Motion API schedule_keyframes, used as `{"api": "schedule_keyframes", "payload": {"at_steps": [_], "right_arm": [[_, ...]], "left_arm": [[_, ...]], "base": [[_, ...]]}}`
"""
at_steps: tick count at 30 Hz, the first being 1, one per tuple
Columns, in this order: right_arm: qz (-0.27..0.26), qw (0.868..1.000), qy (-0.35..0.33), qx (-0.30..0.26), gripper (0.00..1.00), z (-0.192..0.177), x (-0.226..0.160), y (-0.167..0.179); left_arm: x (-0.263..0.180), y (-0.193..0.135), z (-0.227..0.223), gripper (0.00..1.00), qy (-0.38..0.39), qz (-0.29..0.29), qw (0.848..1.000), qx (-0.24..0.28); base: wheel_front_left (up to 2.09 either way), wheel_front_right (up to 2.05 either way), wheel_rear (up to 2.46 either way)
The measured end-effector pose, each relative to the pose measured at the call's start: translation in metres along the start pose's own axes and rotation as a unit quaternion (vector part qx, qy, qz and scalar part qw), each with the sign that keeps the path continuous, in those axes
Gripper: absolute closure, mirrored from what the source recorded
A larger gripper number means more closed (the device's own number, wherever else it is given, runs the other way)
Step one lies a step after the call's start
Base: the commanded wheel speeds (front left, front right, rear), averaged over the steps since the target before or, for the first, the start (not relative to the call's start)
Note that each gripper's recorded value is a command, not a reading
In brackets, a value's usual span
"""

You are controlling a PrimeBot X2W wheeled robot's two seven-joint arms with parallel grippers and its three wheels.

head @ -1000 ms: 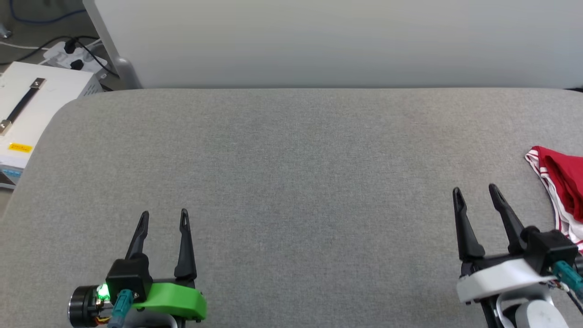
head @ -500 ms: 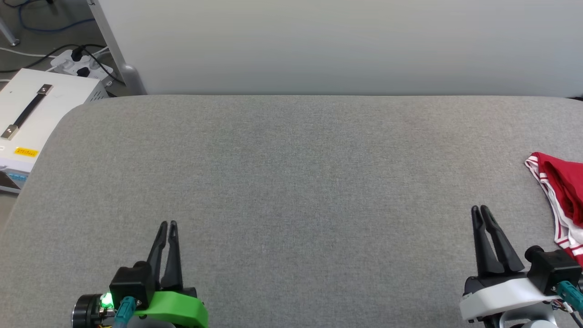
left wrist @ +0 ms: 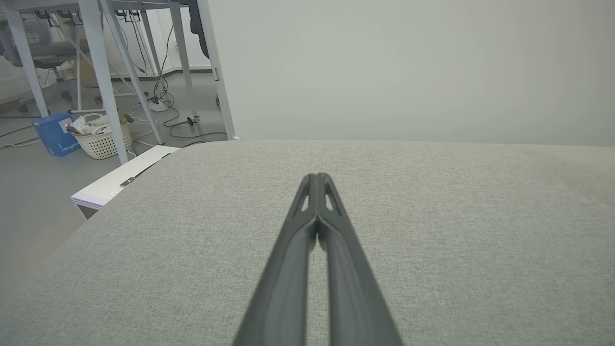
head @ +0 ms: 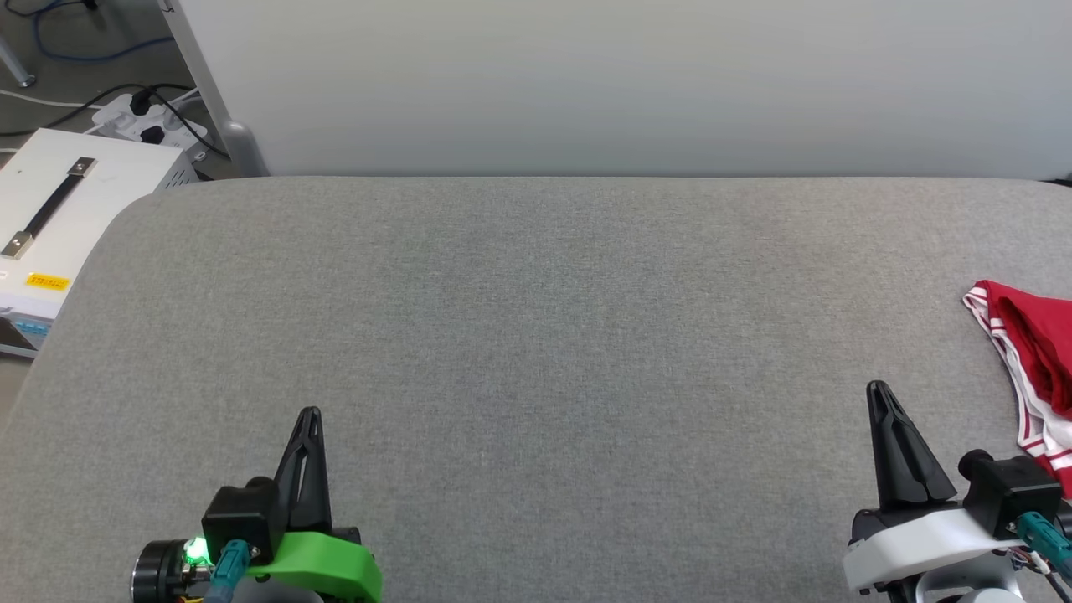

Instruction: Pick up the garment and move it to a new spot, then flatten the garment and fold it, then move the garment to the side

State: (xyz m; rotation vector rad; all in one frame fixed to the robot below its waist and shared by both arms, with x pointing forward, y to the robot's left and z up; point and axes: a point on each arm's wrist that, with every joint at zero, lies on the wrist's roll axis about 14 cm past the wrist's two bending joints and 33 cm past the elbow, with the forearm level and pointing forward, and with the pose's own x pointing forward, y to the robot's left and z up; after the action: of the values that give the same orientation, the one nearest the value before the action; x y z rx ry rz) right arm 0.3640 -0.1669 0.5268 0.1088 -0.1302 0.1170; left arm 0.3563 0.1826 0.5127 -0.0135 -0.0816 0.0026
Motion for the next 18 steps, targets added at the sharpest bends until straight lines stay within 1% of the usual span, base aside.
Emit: {"api": "schedule_keyframes", "payload": {"at_steps": [18], "right_arm": [[0.001,1.0,0.015,-0.007,1.0,-0.0031,-0.0005,0.0008]], "left_arm": [[0.0011,0.0,-0.0005,1.0,0.01,0.0,1.0,0.004]], "base": [[0.0,0.0,0.0]]}}
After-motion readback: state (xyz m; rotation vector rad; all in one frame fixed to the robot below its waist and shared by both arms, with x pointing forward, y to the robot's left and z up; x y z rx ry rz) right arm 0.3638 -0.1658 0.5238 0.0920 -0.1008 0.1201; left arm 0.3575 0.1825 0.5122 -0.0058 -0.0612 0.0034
